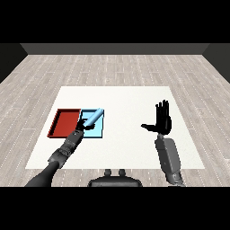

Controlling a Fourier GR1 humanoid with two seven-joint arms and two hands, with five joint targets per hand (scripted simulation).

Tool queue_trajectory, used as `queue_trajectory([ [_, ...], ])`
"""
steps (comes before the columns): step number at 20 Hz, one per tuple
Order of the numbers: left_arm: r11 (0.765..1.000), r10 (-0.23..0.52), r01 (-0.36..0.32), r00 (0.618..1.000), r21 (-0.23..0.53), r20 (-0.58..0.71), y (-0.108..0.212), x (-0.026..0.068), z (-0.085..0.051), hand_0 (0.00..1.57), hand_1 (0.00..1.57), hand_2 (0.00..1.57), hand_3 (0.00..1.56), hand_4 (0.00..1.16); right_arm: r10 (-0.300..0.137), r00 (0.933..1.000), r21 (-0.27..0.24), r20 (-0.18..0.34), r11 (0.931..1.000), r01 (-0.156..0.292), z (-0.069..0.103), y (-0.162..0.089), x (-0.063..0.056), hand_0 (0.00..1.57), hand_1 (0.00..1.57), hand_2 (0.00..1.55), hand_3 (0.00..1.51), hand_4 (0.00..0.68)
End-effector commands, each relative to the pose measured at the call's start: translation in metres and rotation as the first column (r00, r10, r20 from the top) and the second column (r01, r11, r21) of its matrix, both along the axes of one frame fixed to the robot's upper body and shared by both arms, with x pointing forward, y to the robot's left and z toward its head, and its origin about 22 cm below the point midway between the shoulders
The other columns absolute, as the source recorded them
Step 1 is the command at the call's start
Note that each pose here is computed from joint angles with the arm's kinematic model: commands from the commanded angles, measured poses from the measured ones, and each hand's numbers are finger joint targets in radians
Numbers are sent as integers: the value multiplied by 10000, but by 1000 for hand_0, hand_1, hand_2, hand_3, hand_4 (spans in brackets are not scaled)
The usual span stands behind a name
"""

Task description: Pick the blue can and put it in the blue box

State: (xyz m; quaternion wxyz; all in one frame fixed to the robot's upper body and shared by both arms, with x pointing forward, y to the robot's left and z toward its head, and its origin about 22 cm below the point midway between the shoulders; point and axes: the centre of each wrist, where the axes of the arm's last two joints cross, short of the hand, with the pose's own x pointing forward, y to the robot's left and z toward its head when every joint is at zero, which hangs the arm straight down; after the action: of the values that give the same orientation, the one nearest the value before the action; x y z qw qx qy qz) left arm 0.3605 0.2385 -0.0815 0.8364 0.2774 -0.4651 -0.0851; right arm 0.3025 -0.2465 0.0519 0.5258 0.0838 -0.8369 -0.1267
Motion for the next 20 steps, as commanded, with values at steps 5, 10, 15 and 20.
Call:
queue_trajectory([
  [5,9872,1036,-1186,9852,1064,1363,-58,-79,-92,0,0,0,0,0,134,9992,308,373,9994,-145,153,-205,-60,0,0,0,0,0],
  [10,9837,1347,-1663,9340,690,3310,-181,95,103,0,0,0,0,0,205,9995,279,254,9994,-212,36,46,33,0,0,0,0,0],
  [15,9930,75,663,7903,-978,6126,-387,323,475,0,0,0,0,0,604,9974,300,391,9976,-616,22,115,-45,0,0,0,0,0],
  [20,9112,-652,3683,5708,-1843,8185,-534,401,803,0,0,0,0,0,720,9973,-256,128,9971,-716,5,176,-59,0,0,0,0,0],
])
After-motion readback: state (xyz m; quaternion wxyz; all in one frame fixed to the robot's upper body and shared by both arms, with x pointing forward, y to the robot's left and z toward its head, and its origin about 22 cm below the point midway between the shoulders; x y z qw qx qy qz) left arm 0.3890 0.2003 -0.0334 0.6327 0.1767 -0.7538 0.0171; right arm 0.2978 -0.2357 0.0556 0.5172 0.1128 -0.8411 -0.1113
